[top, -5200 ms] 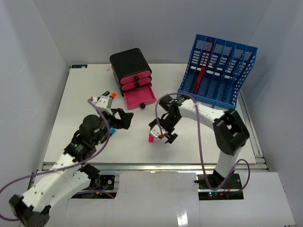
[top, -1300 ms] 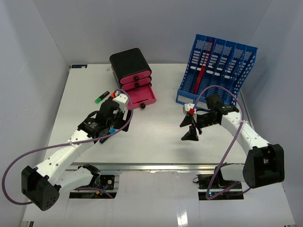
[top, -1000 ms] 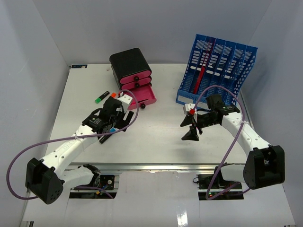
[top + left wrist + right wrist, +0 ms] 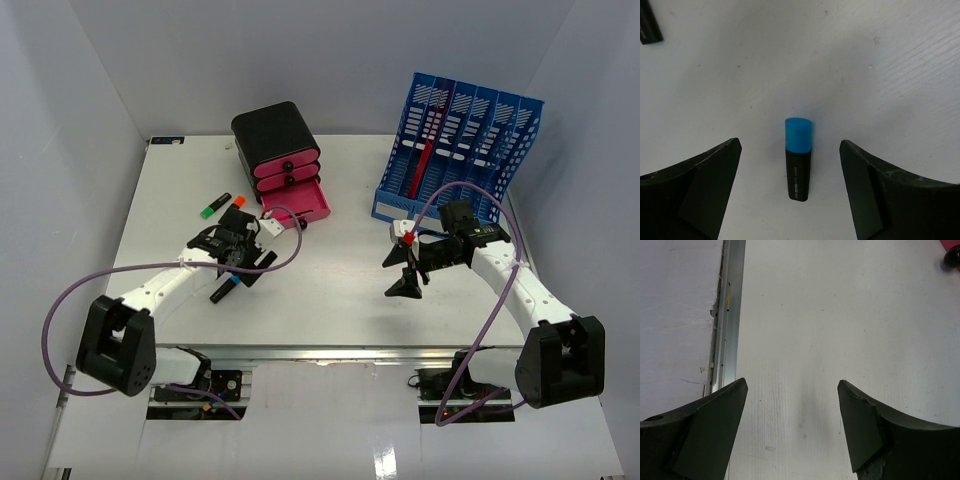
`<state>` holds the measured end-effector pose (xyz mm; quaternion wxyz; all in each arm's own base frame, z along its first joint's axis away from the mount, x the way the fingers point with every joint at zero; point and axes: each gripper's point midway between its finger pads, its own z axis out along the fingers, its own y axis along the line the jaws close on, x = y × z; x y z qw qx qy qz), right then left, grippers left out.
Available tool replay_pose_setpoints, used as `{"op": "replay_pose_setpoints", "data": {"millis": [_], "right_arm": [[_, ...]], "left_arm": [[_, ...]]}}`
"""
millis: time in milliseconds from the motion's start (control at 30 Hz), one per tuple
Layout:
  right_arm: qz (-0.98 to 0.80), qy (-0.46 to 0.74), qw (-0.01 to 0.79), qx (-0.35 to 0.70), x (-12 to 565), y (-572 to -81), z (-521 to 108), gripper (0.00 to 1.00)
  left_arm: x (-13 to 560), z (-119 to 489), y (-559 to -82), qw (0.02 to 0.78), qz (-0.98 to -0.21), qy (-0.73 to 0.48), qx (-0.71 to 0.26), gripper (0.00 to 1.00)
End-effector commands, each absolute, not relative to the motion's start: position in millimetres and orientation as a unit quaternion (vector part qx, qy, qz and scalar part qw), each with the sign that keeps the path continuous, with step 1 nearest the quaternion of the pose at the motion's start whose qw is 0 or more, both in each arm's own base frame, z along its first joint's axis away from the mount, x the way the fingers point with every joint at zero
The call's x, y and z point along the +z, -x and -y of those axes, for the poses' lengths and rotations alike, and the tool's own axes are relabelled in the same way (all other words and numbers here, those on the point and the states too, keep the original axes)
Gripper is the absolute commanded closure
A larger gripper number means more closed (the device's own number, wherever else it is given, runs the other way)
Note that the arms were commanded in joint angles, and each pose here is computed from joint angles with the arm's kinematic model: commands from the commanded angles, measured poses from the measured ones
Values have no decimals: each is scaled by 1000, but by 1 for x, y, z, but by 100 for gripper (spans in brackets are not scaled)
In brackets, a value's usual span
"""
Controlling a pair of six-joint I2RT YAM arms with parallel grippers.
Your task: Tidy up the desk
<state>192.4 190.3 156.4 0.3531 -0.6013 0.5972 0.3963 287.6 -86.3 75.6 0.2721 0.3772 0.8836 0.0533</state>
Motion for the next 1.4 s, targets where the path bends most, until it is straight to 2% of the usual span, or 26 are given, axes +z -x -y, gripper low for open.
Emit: {"op": "replay_pose_setpoints", "data": {"millis": [0, 267, 533, 733, 1033, 1367], "right_arm": [[-589, 600, 356, 408, 159, -187, -191, 20], [-589, 596, 355, 414, 159, -186, -192, 20], [-589, 597, 358, 411, 160, -187, -191, 20], [-584, 602, 366, 403, 164, -187, -190, 20], [-577, 606, 377, 398, 170, -185, -189, 20], [-576, 603, 378, 403, 171, -184, -189, 20]], "left_arm": [[72, 97, -299, 275, -890, -364, -19, 10], [43, 91, -291, 229, -910, -343, -48, 12], [38, 83, -284, 223, -920, -319, -46, 17], [35, 75, -281, 204, -930, -304, -30, 39], [28, 70, -269, 190, -937, -291, -26, 36], [7, 71, -258, 144, -953, -264, -36, 48]]}}
